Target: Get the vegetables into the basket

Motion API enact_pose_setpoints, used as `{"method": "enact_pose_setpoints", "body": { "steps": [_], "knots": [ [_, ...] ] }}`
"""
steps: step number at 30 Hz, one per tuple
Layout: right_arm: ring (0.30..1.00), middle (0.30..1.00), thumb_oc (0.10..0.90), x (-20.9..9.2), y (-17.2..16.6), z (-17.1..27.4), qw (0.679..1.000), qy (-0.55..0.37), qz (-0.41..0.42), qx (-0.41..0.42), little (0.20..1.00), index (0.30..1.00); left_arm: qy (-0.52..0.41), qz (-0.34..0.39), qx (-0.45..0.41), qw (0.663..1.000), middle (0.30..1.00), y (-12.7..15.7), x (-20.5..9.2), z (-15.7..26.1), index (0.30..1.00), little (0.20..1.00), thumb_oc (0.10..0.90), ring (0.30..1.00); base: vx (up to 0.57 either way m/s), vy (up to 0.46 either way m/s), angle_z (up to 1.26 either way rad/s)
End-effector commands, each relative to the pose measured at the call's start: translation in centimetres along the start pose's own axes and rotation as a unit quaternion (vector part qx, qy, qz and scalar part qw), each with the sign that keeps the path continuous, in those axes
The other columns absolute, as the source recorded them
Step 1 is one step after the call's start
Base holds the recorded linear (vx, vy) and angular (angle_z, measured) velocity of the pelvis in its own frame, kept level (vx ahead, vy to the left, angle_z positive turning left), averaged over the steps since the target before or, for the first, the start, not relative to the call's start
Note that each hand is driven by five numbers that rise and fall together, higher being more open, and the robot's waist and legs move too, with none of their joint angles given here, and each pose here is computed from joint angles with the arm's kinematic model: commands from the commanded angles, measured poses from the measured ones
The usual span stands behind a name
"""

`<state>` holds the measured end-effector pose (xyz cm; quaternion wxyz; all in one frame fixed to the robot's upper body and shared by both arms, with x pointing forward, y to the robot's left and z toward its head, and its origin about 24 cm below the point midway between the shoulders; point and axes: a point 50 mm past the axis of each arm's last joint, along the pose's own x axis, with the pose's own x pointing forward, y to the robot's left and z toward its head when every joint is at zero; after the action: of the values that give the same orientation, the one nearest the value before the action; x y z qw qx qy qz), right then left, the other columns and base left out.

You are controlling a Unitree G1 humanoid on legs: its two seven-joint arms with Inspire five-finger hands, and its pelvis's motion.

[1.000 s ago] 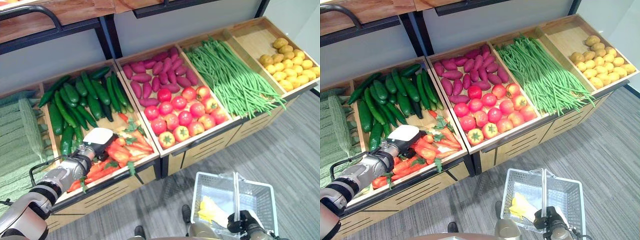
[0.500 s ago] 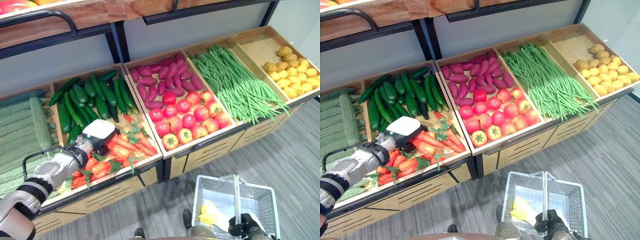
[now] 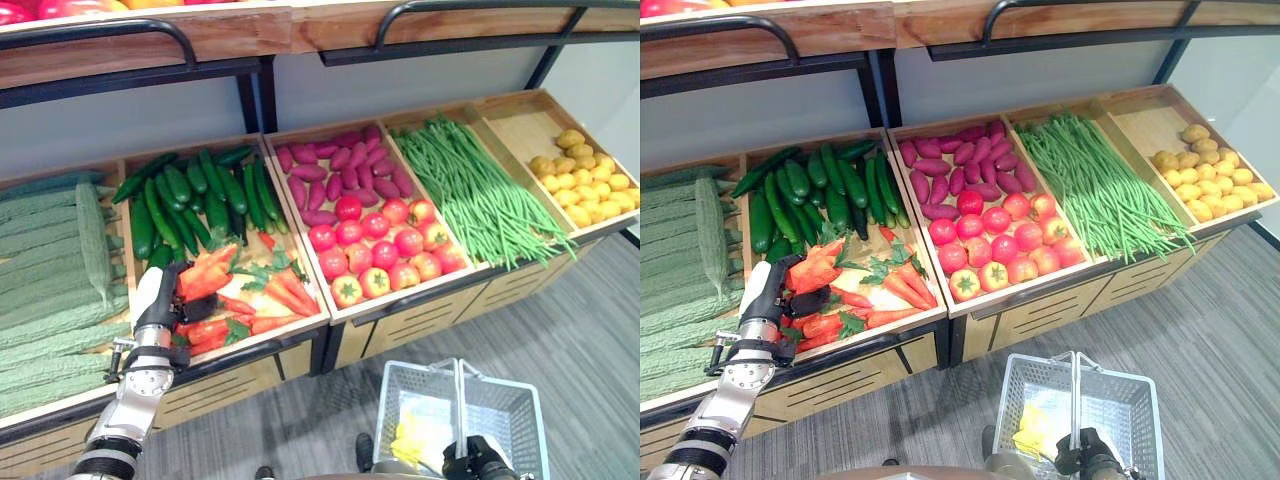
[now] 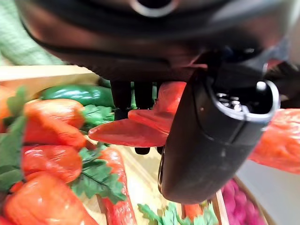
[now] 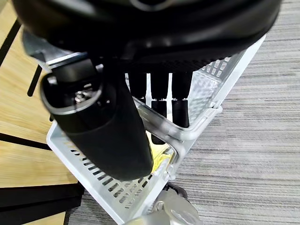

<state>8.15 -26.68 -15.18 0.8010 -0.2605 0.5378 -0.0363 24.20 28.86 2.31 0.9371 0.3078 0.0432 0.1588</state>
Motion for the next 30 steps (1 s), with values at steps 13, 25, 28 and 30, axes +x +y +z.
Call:
{"method": "enact_pose_setpoints", "body": {
  "steps": [13, 25, 28, 30],
  "knots": [
    [0.3, 0.3, 0.4, -0.2, -1.7, -1.4, 0.999, 0.014, -0.022, -0.042, 0.3, 0.3, -0.229, 0.067, -0.061, 0.969, 0.3, 3.6, 2.0, 10.0, 0.3, 0.3, 0.4, 0.3, 0.01, 0.016, -0.01],
    [0.3, 0.3, 0.4, 0.1, -2.4, -0.8, 0.999, 0.014, -0.042, 0.016, 0.3, 0.3, -0.301, 0.019, -0.087, 0.95, 0.3, 3.1, 1.2, 13.1, 0.3, 0.3, 0.4, 0.3, -0.06, 0.093, -0.16],
    [0.3, 0.3, 0.4, 0.2, -2.3, -0.1, 0.999, 0.007, -0.041, 0.018, 0.3, 0.3, -0.314, 0.023, -0.083, 0.946, 0.3, 3.4, 1.1, 13.6, 0.3, 0.3, 0.4, 0.3, -0.11, 0.086, -0.32],
    [0.3, 0.3, 0.4, 0.3, -2.1, 0.2, 0.999, 0.006, -0.039, 0.016, 0.3, 0.3, -0.319, 0.027, -0.081, 0.944, 0.3, 3.7, 1.0, 13.8, 0.3, 0.3, 0.4, 0.3, -0.15, 0.029, -0.95]
  ]
}}
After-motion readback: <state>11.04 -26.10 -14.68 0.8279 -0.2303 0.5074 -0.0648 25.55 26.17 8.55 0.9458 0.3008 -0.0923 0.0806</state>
